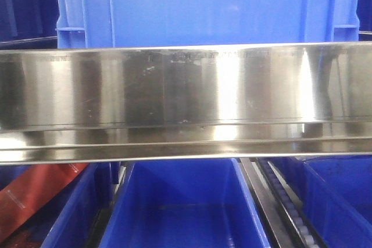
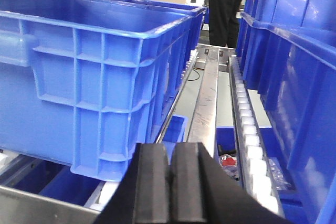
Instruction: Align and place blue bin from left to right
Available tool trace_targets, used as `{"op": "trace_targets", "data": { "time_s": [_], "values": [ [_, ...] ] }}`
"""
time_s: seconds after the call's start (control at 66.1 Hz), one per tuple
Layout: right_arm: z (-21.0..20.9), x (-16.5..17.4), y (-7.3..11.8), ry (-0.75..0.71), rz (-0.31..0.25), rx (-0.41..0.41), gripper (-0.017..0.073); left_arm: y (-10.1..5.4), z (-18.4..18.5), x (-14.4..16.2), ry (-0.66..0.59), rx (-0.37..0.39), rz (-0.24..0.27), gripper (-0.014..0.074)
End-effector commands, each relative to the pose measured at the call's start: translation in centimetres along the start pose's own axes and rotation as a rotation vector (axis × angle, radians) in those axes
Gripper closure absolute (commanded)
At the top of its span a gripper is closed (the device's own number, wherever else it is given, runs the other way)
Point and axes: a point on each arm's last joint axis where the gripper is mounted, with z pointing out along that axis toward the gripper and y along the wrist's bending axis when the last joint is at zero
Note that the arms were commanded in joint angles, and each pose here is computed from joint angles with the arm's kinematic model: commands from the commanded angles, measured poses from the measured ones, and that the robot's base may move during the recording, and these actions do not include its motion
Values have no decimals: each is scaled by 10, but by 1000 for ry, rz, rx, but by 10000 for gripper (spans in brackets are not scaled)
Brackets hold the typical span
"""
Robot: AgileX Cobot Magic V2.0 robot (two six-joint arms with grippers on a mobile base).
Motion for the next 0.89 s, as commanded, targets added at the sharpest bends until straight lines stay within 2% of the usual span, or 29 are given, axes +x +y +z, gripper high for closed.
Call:
{"op": "trace_targets", "data": {
  "time_s": [0.0,0.121,0.242,0.318,0.363,0.424,0.469,0.878],
  "values": [
    [-1,-3,-1,-34,-18,12,628,3,-6,6,-24,-45,19,704],
    [-1,-3,-1,-34,-18,12,628,9,-19,26,-60,-141,27,704],
    [-1,-3,-1,-34,-18,12,628,14,-28,55,-73,-233,3,704],
    [-1,-3,-1,-34,-18,12,628,18,-26,81,-44,-282,-38,704],
    [-1,-3,-1,-34,-18,12,628,20,-25,91,-52,-295,-39,704],
    [-1,-3,-1,-36,-18,12,628,20,-25,89,-97,-294,-32,704],
    [-1,-3,-1,-36,-18,12,628,21,-24,94,-40,-296,-39,704],
    [-1,-3,-1,-36,-18,12,628,21,-24,95,-34,-296,-40,704]
  ]
}}
